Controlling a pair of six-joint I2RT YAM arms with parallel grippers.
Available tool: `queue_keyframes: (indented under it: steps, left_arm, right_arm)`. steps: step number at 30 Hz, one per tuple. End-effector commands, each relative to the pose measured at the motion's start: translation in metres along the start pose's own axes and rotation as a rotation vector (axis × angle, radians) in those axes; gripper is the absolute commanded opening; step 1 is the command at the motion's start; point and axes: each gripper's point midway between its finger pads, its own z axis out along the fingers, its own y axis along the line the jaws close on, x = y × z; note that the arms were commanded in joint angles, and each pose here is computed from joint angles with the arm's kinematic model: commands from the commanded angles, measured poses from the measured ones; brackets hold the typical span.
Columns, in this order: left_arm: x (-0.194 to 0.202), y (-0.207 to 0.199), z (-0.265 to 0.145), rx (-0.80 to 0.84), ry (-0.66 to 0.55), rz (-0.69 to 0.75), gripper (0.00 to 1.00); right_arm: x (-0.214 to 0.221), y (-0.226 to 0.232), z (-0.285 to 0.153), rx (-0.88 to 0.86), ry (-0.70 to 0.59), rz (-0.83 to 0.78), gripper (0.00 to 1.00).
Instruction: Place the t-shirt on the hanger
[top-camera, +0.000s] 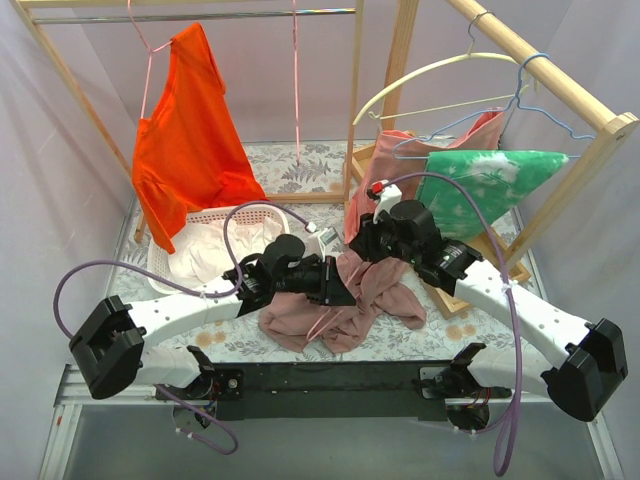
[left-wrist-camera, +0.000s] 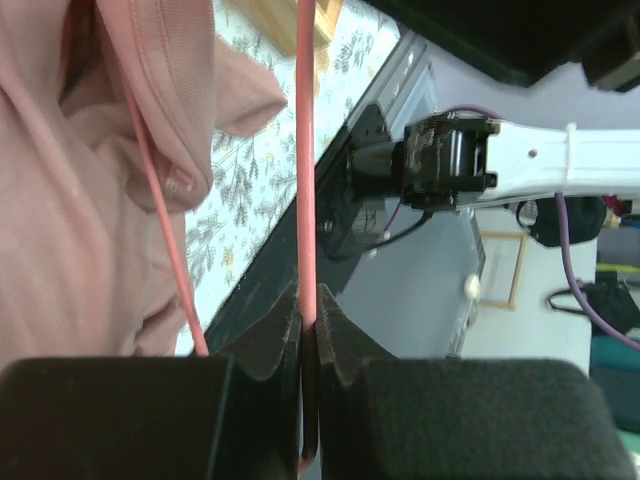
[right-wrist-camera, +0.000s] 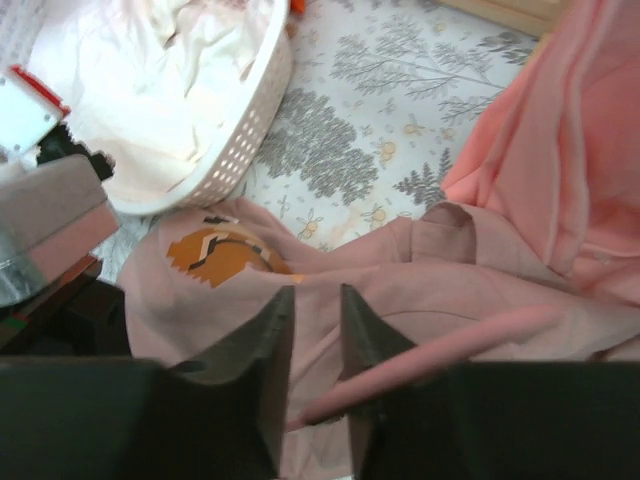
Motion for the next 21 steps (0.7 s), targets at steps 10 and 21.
queue_keyframes:
  steps: [10, 21]
  left_arm:
    - [-0.036, -0.020, -0.008, -0.134, -0.063, -0.075, 0.53]
    - [0.011, 0.027, -0.003, -0.537, 0.047, -0.236, 0.44]
  right_arm:
    - [-0.003, -0.010, -0.033, 0.024, -0.170, 0.024, 0.01]
    - [-0.008, -0.018, -0.054, 0.059, -0.247, 0.027, 0.01]
